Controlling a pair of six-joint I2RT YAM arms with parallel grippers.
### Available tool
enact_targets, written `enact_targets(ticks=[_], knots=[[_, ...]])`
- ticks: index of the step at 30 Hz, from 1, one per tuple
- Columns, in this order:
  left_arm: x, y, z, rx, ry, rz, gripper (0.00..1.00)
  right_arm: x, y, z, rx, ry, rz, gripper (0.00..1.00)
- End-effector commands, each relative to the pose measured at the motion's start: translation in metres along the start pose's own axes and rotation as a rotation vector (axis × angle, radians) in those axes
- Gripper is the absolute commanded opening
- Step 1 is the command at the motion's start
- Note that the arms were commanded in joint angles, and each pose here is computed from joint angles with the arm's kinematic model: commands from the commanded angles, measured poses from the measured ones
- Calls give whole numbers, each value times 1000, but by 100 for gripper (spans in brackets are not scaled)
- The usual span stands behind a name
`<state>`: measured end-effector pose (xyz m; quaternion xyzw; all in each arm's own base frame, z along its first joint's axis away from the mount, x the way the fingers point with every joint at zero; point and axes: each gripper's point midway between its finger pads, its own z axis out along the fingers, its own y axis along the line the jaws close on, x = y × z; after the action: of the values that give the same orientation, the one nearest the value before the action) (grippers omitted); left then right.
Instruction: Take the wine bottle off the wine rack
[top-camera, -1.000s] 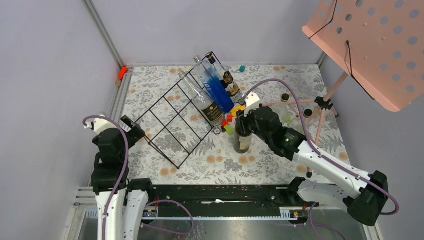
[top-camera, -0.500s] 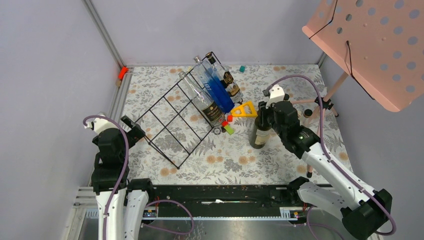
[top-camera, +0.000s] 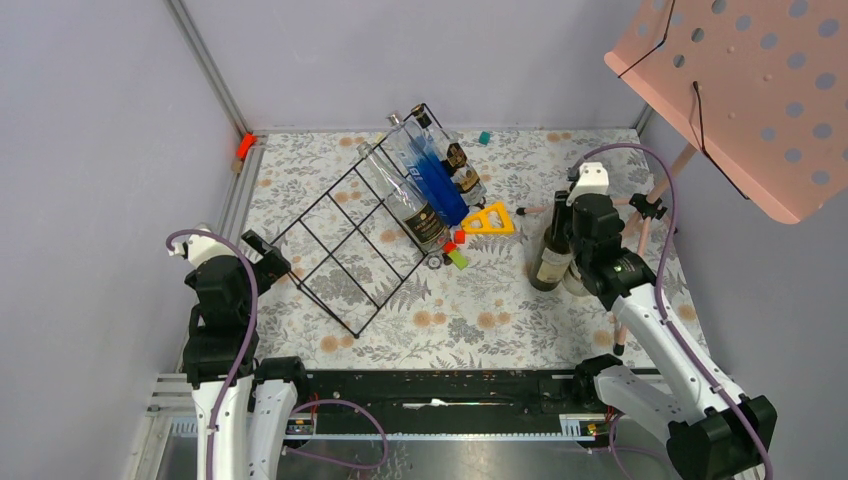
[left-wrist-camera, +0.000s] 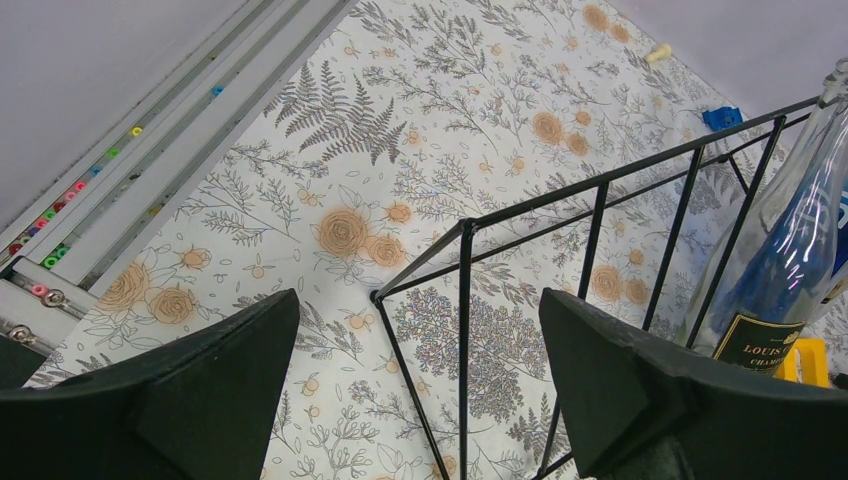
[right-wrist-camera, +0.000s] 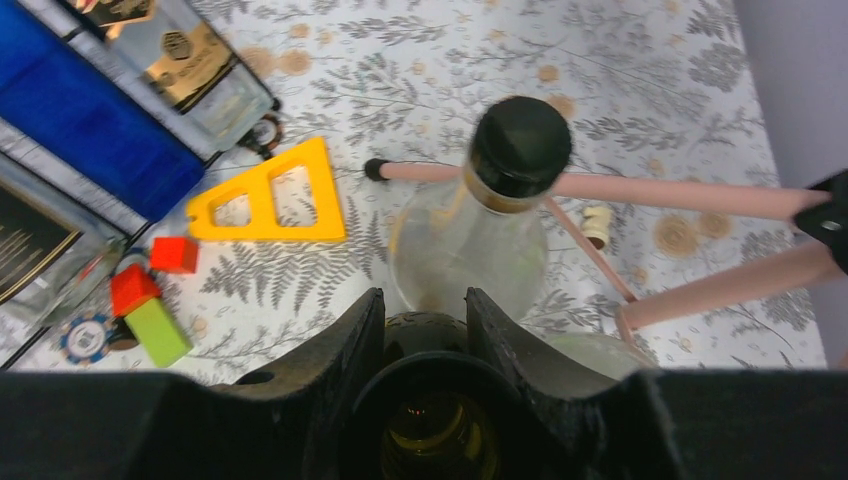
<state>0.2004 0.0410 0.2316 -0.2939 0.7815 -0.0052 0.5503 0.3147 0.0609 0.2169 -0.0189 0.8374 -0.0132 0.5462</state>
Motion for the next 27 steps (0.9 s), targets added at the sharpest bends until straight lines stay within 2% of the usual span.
enact_targets(ticks=[1,5,7,9,12,17,22,27], knots=[[-9,-6,4,23,-29,0,99,5,-37,-3,165,37,-10,0],[-8,-6,4,24,-27,0,99,5,-44,-5,194,33,4,0],[-8,-7,4,26,-26,1,99,4,-44,-5,195,31,4,6],[-8,-7,4,27,-25,1,99,3,-43,-5,186,29,4,18],[-8,-7,5,28,-25,0,99,4,-38,-4,157,34,0,41],[-8,-7,4,27,-26,-1,99,3,-33,-3,123,38,-20,66],[-8,-7,5,28,-24,0,99,-1,-31,-5,110,31,-15,79],[-8,-7,5,27,-23,1,99,-11,-26,-11,75,28,-19,85]])
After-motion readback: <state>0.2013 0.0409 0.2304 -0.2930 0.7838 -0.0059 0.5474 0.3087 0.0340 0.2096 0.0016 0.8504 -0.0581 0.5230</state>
